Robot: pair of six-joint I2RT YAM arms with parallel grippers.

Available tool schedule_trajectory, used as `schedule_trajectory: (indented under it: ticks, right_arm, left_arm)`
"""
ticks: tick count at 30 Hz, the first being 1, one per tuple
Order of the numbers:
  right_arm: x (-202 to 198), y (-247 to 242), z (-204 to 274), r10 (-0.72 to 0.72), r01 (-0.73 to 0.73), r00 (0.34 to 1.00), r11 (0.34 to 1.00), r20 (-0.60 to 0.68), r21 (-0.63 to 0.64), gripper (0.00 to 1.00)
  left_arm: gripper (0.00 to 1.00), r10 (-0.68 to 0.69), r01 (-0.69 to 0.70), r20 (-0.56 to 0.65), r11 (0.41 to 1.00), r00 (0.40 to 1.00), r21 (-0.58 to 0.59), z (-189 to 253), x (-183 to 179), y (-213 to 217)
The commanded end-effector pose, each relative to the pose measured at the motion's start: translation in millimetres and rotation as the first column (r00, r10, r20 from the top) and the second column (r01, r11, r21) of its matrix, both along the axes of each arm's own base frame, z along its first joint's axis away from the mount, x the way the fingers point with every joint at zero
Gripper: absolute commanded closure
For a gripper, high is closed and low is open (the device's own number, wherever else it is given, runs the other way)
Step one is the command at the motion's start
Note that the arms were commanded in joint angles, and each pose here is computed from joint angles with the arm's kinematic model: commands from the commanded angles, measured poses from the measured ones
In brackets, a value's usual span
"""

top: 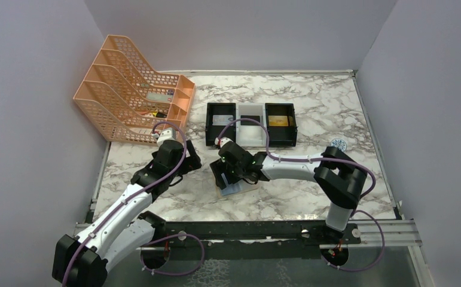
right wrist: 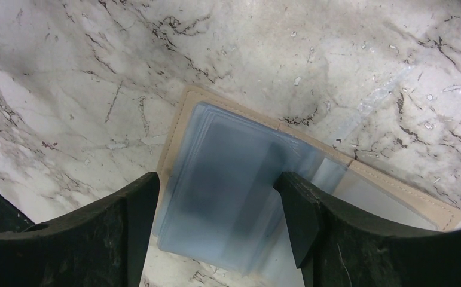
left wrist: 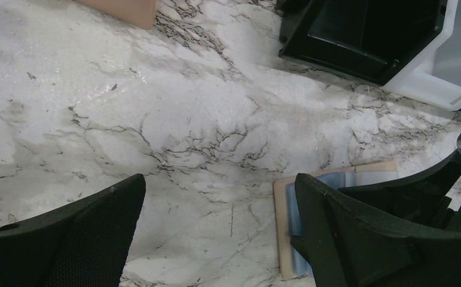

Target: Take the credit cards out of the card holder

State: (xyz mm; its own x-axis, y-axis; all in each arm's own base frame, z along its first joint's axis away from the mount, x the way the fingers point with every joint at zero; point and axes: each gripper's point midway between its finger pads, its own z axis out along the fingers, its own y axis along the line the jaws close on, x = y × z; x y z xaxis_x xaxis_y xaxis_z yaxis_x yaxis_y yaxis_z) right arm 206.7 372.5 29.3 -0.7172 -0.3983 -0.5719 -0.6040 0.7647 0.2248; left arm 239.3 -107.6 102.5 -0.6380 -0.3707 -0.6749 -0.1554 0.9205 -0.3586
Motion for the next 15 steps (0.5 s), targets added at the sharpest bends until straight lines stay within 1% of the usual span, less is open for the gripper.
schedule_trajectory:
  ticks: [1,6,15]
  right_arm:
    - [-15.5,-5.6,-17.7,-0.006,0.006,0.997,1.0,-0.075,-0.006,0.25]
    - [-20.3,-0.2,-15.1,0.001,0.002,0.995,1.0,-0.098,0.031,0.25]
    - [-19.9,0.6,-11.8,-0.014,0.019,0.995,0.999,-0.103,0.048,0.32]
  left_arm:
    - [0.01,-0.007,0.006,-0.019,1.0,1.0,-0.019,-3.7,-3.1,-2.4]
    - [0.01,-0.011,0.011,-0.015,1.0,1.0,-0.024,-1.4,-2.5,-3.6]
    - [0.01,-0.029,0.028,-0.019,0.999,0.999,-0.032,-1.1,-4.0,-6.5]
